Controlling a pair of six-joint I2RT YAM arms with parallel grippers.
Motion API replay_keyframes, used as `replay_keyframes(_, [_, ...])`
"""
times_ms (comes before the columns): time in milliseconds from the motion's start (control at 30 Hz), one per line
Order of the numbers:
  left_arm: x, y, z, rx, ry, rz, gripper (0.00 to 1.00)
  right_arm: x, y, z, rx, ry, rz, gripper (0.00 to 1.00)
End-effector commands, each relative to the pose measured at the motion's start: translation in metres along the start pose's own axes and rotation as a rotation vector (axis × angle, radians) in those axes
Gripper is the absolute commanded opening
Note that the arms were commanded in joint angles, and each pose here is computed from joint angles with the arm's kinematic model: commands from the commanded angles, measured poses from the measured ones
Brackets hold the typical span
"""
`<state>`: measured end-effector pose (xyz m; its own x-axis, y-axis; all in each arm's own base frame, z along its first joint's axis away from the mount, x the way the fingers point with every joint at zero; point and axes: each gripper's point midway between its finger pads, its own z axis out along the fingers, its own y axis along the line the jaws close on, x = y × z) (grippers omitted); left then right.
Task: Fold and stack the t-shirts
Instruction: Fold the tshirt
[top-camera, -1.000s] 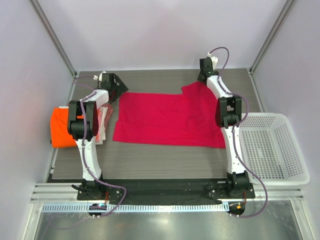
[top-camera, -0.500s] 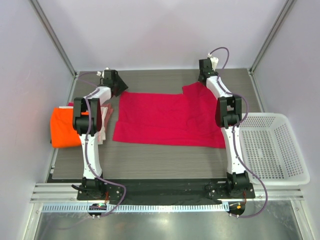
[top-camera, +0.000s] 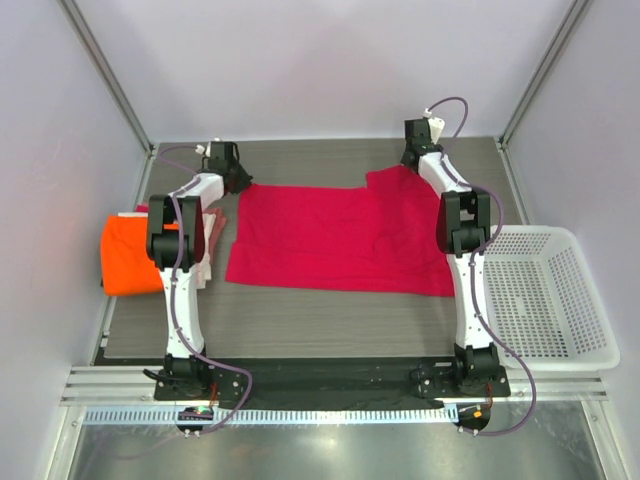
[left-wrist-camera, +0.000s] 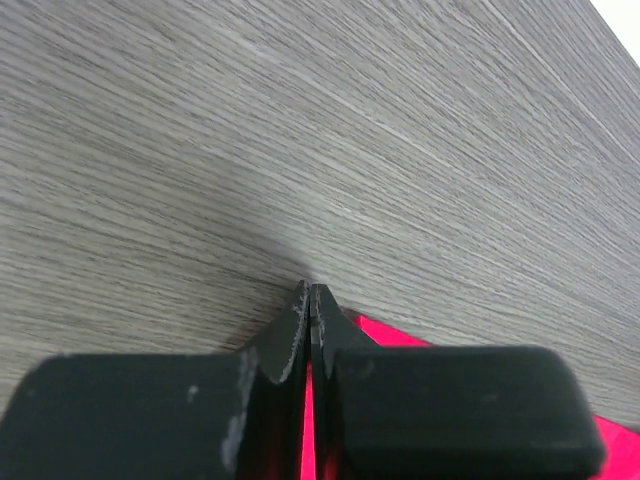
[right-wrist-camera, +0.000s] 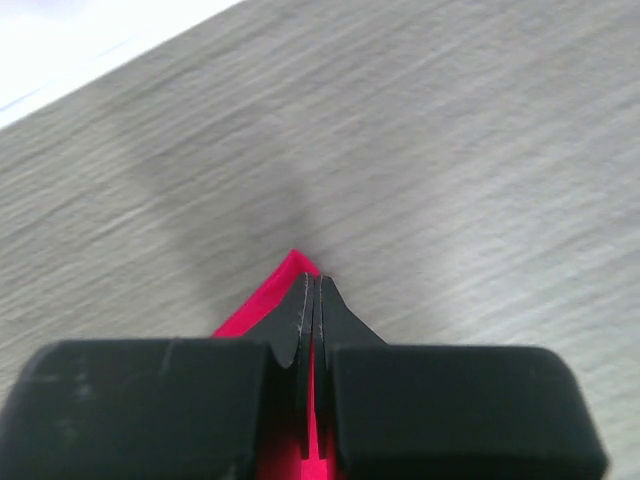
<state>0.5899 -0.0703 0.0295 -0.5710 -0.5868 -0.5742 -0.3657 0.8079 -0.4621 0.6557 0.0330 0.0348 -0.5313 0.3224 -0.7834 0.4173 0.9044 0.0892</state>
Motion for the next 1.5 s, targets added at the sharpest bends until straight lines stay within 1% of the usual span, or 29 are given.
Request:
replay_keyframes(0, [-0.005, 0.004, -0.002, -0.033, -0.024, 0.025, 0.00, -0.033, -0.012, -0.029, 0.008, -0.030, 0.040, 0.01])
replay_keyframes(33, [-0.006, 0.005, -0.006, -0.035, -0.031, 0.025, 0.00, -0.035, -0.013, -0.032, 0.009, -0.036, 0.042, 0.01])
replay_keyframes(67, [-0.008, 0.004, -0.008, -0.035, -0.041, 0.027, 0.03, -0.031, -0.016, -0.034, 0.012, -0.031, 0.037, 0.01])
replay_keyframes(100, [-0.010, 0.005, -0.010, -0.039, -0.048, 0.028, 0.28, -0.037, -0.016, -0.038, 0.004, -0.046, 0.041, 0.01])
replay_keyframes(133, [-0.010, 0.008, -0.011, -0.053, -0.053, 0.029, 0.47, -0.039, -0.017, -0.039, 0.003, -0.050, 0.044, 0.01])
replay_keyframes(167, [-0.013, 0.006, -0.016, -0.054, -0.062, 0.027, 0.59, -0.036, -0.017, -0.038, 0.000, -0.042, 0.040, 0.01])
replay_keyframes(200, [-0.015, 0.008, -0.018, -0.059, -0.067, 0.023, 0.68, -0.037, -0.016, -0.038, -0.007, -0.045, 0.039, 0.01])
replay_keyframes(333, [-0.007, 0.018, -0.024, -0.085, -0.059, 0.015, 0.72, -0.028, -0.017, -0.031, -0.013, -0.022, 0.046, 0.01])
replay_keyframes(467, [0.000, 0.024, -0.028, -0.090, -0.038, 0.021, 0.70, -0.025, -0.016, -0.028, -0.021, -0.013, 0.050, 0.01])
replay_keyframes(600, [0.004, 0.025, -0.024, -0.092, -0.021, 0.040, 0.54, -0.024, -0.014, -0.026, -0.027, -0.012, 0.052, 0.01])
replay_keyframes(667, [0.004, 0.023, -0.016, -0.090, -0.003, 0.038, 0.49, -0.024, -0.015, -0.026, -0.027, -0.010, 0.052, 0.01])
replay_keyframes(700, [0.010, 0.023, -0.014, -0.090, 0.025, 0.033, 0.45, -0.024, -0.014, -0.027, -0.030, -0.009, 0.053, 0.01])
replay_keyframes(767, [0.013, 0.024, -0.009, -0.094, 0.038, 0.029, 0.42, -0.023, -0.015, -0.027, -0.028, -0.008, 0.053, 0.01])
replay_keyframes(833, [0.012, 0.023, -0.007, -0.093, 0.035, 0.032, 0.29, -0.027, -0.015, -0.029, -0.030, -0.016, 0.058, 0.01])
replay_keyframes(867, [0.011, 0.021, -0.006, -0.085, 0.032, 0.033, 0.16, -0.027, -0.014, -0.029, -0.034, -0.015, 0.057, 0.01])
replay_keyframes(900, [0.008, 0.018, -0.005, -0.070, 0.026, 0.034, 0.06, -0.029, -0.014, -0.030, -0.036, -0.018, 0.059, 0.01])
replay_keyframes(933, [0.005, 0.014, -0.004, -0.060, 0.014, 0.029, 0.00, -0.036, -0.013, -0.034, -0.041, -0.029, 0.060, 0.01])
replay_keyframes(1000, [0.001, 0.009, -0.004, -0.037, 0.005, 0.028, 0.00, -0.039, -0.013, -0.039, -0.051, -0.029, 0.051, 0.01])
replay_keyframes(1100, [-0.003, -0.001, -0.009, 0.001, -0.030, 0.068, 0.00, -0.053, -0.011, -0.056, -0.083, -0.045, 0.044, 0.01])
replay_keyframes(1133, [-0.003, -0.004, -0.011, 0.008, -0.040, 0.077, 0.00, -0.065, -0.011, -0.069, -0.088, -0.067, 0.046, 0.01])
replay_keyframes(1167, [-0.010, -0.010, -0.013, 0.035, -0.077, 0.086, 0.00, -0.063, -0.016, -0.072, -0.078, -0.064, 0.042, 0.01])
replay_keyframes(1233, [-0.008, -0.011, -0.020, 0.052, -0.087, 0.086, 0.00, -0.061, -0.023, -0.079, -0.057, -0.067, 0.029, 0.01])
replay_keyframes(1267, [-0.015, -0.018, -0.022, 0.082, -0.124, 0.083, 0.00, -0.071, -0.025, -0.090, -0.060, -0.088, 0.032, 0.01])
replay_keyframes(1300, [-0.014, -0.017, -0.028, 0.088, -0.135, 0.083, 0.00, -0.075, -0.026, -0.096, -0.064, -0.101, 0.032, 0.01])
replay_keyframes(1367, [-0.021, -0.020, -0.033, 0.109, -0.177, 0.081, 0.00, -0.077, -0.031, -0.106, -0.063, -0.109, 0.034, 0.01])
replay_keyframes(1400, [-0.018, -0.017, -0.036, 0.107, -0.180, 0.082, 0.00, -0.080, -0.032, -0.108, -0.068, -0.115, 0.037, 0.01])
replay_keyframes(1467, [-0.028, -0.024, -0.048, 0.143, -0.228, 0.084, 0.00, -0.075, -0.033, -0.113, -0.084, -0.103, 0.036, 0.01])
